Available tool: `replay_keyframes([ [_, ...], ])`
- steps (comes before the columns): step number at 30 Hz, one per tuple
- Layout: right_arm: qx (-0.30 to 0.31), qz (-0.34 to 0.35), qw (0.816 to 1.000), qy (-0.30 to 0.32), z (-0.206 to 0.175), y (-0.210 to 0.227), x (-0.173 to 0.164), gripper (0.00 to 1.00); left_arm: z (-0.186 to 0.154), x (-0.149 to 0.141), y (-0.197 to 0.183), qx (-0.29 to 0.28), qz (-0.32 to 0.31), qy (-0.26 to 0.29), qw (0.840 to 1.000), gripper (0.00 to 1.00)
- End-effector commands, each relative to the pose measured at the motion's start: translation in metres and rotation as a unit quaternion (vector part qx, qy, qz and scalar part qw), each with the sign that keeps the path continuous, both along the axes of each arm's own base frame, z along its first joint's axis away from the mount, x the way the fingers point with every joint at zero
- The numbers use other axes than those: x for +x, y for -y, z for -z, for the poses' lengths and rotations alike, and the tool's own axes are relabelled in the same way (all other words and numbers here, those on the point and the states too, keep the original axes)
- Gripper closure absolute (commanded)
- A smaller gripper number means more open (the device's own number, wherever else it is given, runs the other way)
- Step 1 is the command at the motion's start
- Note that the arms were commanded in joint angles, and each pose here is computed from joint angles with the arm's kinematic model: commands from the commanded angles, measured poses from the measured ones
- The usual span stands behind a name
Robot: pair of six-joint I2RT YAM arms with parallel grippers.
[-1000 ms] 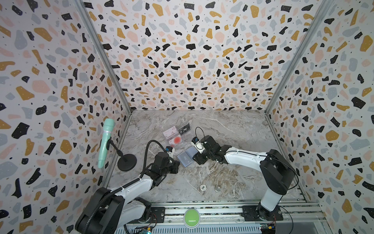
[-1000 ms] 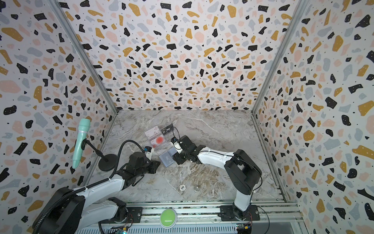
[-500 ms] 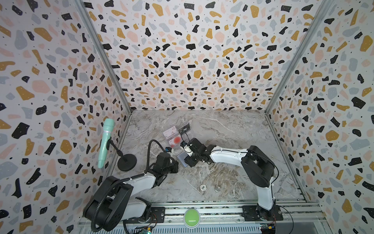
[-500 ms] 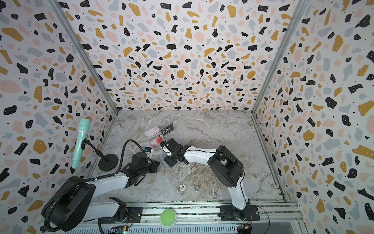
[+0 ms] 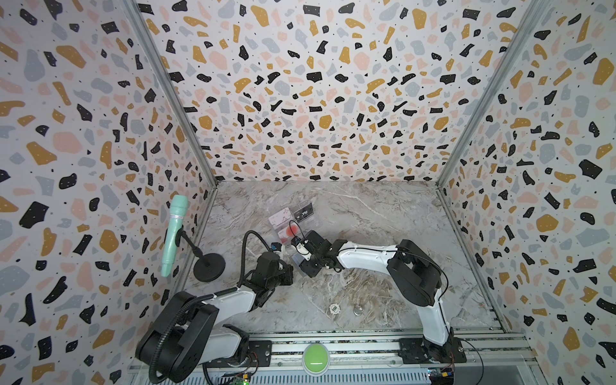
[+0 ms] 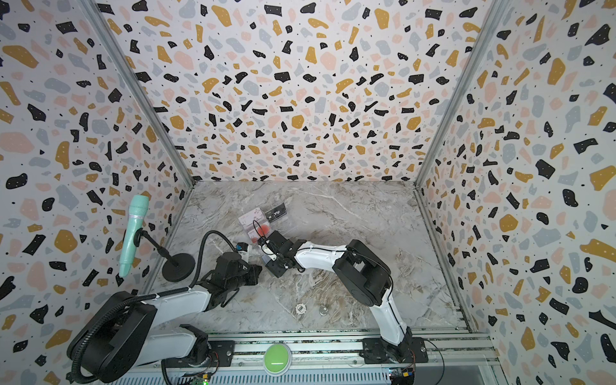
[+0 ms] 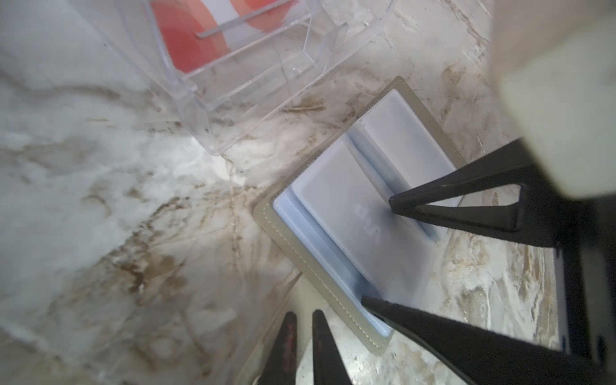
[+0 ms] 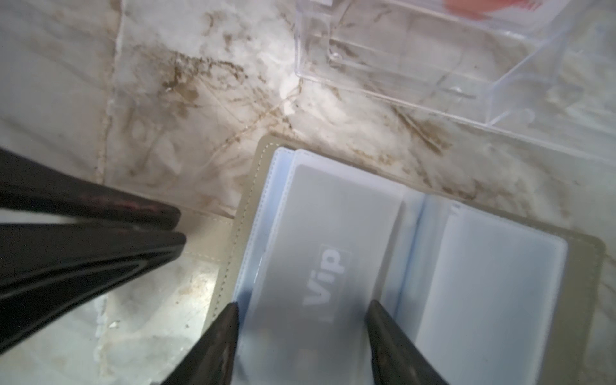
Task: Take the credit cards out of the card holder
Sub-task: Flip over the card slot in the card holder.
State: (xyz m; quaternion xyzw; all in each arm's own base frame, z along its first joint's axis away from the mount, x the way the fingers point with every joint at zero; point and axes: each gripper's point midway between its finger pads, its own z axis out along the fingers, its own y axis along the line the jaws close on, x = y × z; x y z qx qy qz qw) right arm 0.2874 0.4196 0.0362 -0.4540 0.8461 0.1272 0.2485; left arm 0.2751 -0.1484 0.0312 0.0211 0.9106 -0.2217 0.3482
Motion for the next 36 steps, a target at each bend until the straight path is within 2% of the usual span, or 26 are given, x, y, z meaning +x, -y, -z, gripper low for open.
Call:
replay_keyframes([
  [1, -0.021, 0.01, 1.0, 0.004, -0.001, 0.006, 0.002, 0.44, -0.005, 0.004, -0.001, -0.005, -0.008, 0.014, 1.0, 0.86],
  [7, -0.015, 0.004, 1.0, -0.001, -0.002, 0.004, 0.0, 0.46, 0.001, 0.004, -0.002, -0.004, -0.014, 0.006, 1.0, 0.86],
  [12, 0.007, -0.017, 1.0, -0.017, -0.007, -0.001, -0.007, 0.41, 0.003, 0.004, -0.001, -0.004, -0.013, 0.003, 1.0, 0.87],
  [21, 0.051, -0.01, 0.998, -0.037, -0.024, 0.007, 0.0, 0.41, 0.005, 0.004, 0.0, -0.004, -0.013, 0.0, 1.0, 0.87],
  [28, 0.024, -0.007, 0.999, -0.02, -0.017, 0.014, 0.005, 0.35, 0.006, 0.004, 0.0, -0.003, -0.013, -0.002, 1.0, 0.87],
  [36, 0.05, -0.024, 0.998, -0.028, -0.026, 0.008, 0.0, 0.36, 0.005, 0.004, 0.002, -0.006, -0.006, -0.002, 1.0, 0.87],
])
